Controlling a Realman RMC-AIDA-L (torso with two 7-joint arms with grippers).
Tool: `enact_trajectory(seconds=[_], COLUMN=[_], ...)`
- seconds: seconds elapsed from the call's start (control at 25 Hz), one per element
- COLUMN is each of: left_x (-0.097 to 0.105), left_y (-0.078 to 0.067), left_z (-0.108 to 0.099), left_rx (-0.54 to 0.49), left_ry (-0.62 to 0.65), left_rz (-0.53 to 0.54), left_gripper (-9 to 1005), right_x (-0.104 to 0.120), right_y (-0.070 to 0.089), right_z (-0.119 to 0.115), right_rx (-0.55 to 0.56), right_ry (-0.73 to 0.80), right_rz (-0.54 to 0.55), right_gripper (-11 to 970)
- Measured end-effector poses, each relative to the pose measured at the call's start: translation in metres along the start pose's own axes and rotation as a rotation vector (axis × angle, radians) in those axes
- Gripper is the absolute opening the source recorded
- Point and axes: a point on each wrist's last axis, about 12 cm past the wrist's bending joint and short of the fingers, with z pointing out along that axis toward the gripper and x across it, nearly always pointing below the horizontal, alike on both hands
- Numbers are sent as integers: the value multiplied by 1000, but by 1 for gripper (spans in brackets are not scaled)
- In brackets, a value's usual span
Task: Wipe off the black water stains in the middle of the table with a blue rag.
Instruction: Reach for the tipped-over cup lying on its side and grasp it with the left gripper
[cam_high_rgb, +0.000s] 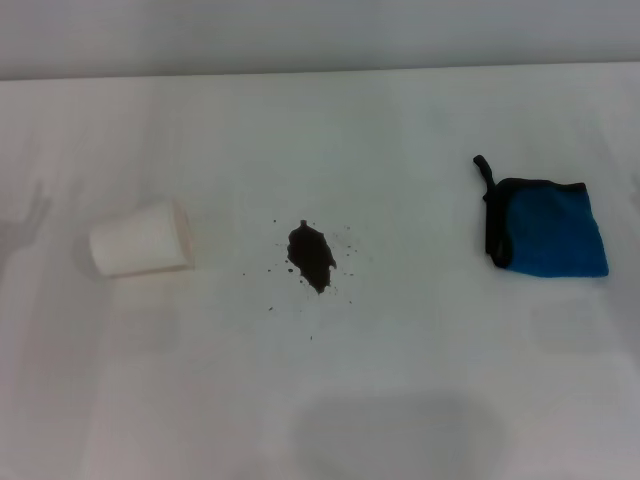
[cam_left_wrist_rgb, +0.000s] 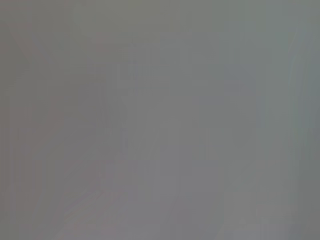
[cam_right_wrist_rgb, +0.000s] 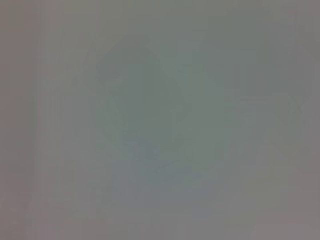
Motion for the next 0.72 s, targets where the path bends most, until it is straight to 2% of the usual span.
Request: enact_trajectory(seconds=[0.72], left_x=[-1], left_y=[-1], left_z=[4], left_rx=[7], left_ry=[7], left_rz=[-10], left_gripper=[892], right_x=[1], right_y=[1], right_z=[5], right_rx=[3], right_ry=[17], right_rz=[2], right_gripper=[764])
